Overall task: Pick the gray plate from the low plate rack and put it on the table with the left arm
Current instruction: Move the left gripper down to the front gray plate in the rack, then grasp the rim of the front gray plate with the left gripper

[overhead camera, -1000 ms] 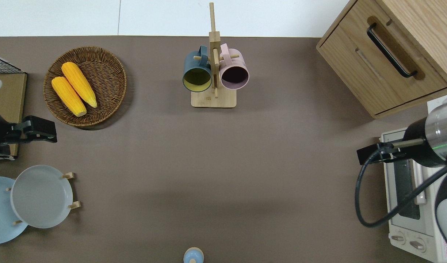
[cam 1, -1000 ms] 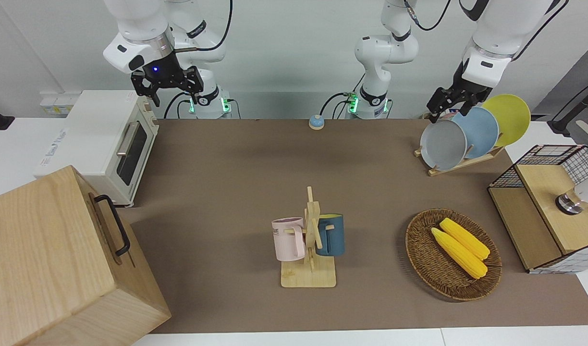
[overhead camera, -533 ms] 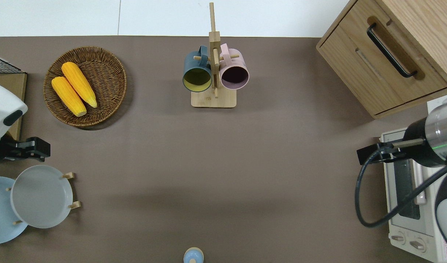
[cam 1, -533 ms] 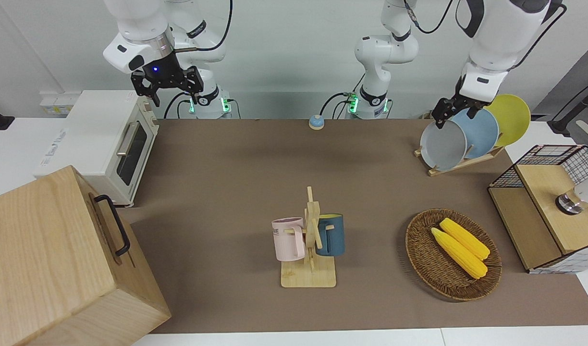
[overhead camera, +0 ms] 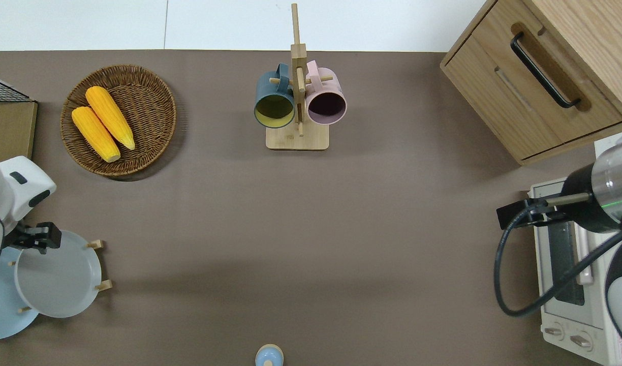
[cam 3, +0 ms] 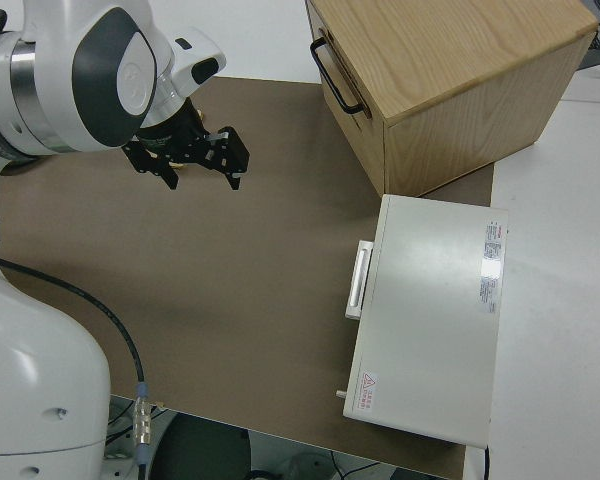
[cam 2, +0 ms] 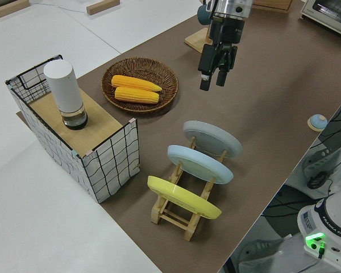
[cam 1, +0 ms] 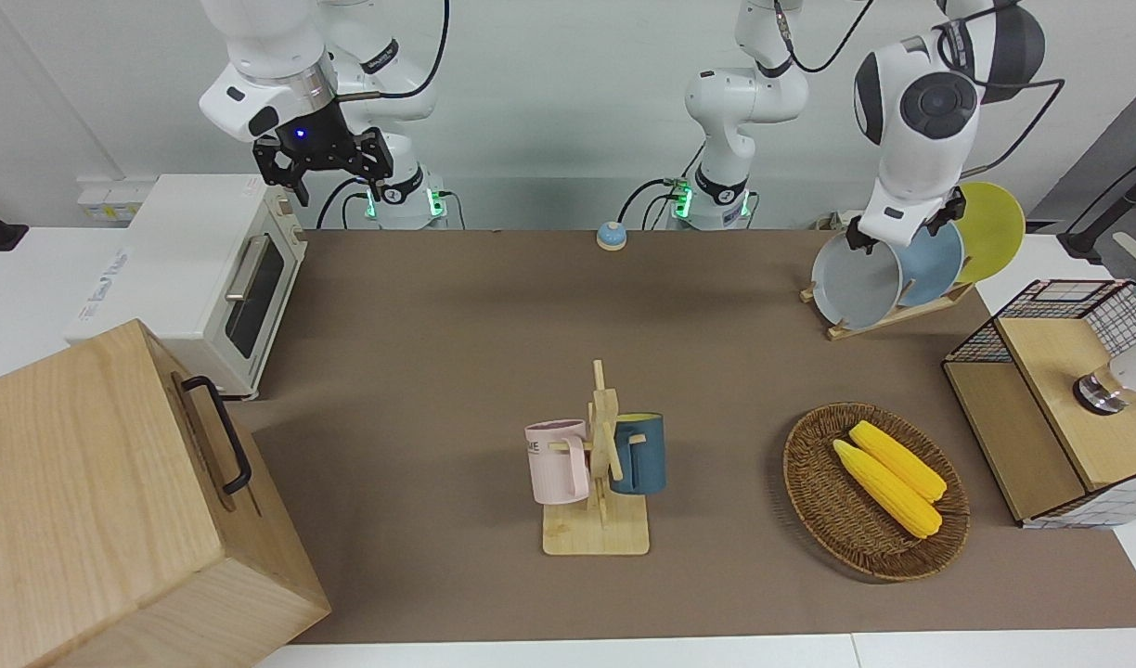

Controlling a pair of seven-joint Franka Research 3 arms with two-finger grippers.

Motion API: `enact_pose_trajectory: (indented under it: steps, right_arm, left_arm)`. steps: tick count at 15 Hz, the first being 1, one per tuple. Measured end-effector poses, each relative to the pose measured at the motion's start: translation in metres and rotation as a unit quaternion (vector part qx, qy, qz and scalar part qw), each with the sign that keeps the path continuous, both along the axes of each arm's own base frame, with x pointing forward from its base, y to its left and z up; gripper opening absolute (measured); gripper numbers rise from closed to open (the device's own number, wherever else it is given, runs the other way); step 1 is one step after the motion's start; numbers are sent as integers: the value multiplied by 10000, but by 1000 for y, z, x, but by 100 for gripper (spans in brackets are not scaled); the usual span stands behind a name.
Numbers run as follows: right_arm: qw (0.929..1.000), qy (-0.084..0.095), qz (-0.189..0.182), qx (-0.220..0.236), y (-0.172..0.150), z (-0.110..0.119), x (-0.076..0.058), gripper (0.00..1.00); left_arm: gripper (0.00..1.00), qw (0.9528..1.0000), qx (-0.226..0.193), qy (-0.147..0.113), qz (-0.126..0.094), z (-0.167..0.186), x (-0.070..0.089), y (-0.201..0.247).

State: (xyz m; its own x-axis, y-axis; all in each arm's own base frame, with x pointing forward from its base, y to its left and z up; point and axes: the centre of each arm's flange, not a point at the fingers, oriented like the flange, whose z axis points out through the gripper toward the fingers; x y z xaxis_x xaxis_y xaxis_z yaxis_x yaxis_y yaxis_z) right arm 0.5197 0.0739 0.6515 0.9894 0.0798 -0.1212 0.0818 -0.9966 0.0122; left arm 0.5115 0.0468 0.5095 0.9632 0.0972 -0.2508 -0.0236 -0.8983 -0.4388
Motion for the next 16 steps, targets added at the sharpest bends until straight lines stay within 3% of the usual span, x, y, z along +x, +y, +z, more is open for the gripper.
enact_pose_trajectory:
  steps: [4,8,14,16]
  right_arm:
    - [10000,0,0,0,0,0,0,99]
    - [10000,0,0,0,0,0,0,99]
    - [10000,0,0,0,0,0,0,99]
    - [10000,0,0,0,0,0,0,99]
  left_arm:
    - [100,9993,-67,255,283,-47,-16,42]
    - [99,9980,-109,427,445,-68,-27,60]
    - [32,9979,-117,458,440,-72,-29,57]
    - [14,9979,-173,429,458,-71,-29,55]
